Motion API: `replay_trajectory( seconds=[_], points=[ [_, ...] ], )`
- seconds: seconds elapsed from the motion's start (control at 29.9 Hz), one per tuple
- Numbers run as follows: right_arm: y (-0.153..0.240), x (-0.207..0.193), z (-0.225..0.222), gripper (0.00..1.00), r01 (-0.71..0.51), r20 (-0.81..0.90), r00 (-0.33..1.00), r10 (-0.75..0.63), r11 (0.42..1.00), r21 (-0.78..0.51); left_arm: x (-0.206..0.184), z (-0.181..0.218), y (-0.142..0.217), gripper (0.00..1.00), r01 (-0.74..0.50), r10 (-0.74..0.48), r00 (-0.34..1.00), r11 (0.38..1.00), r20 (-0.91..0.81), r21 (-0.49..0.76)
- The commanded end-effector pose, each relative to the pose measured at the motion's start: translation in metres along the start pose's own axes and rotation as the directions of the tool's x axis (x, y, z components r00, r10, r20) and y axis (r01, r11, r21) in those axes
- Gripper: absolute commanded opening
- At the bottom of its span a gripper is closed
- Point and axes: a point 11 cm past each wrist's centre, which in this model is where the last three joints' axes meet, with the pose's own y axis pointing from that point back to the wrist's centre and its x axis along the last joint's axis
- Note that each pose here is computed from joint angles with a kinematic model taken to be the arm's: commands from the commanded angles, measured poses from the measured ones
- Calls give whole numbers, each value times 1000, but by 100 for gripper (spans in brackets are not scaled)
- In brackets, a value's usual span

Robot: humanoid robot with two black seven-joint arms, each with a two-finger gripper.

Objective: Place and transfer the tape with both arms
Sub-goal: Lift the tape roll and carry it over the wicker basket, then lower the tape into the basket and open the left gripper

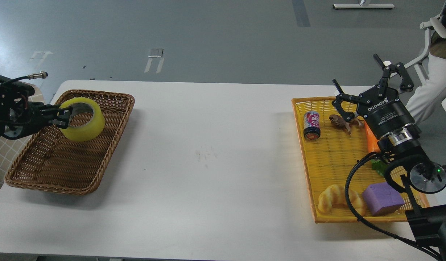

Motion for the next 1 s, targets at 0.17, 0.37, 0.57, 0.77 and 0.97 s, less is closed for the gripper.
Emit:
replay_trajectory(
  seconds=[0.17,0.37,0.57,0.77,0.97],
  points=[
    [0,-1,2,100,2,5,1000,-2,1000,0,-24,-7,0,0,30,-29,999,999,-14,20],
    [1,1,4,100,-3,9,1000,3,1000,-2,-31,-13,0,0,43,-42,999,998,-21,37],
    [1,1,4,100,-3,9,1000,3,1000,-2,-45,-12,-3,0,68,-67,997,997,-31,36],
    [3,3,4,100,-11,9,1000,11,1000,-4,-55,-17,-4,0,87,-84,995,995,-48,54],
    [4,4,4,100,-14,9,1000,14,1000,-5,-59,-12,-10,0,94,-91,994,994,-58,47]
  ],
)
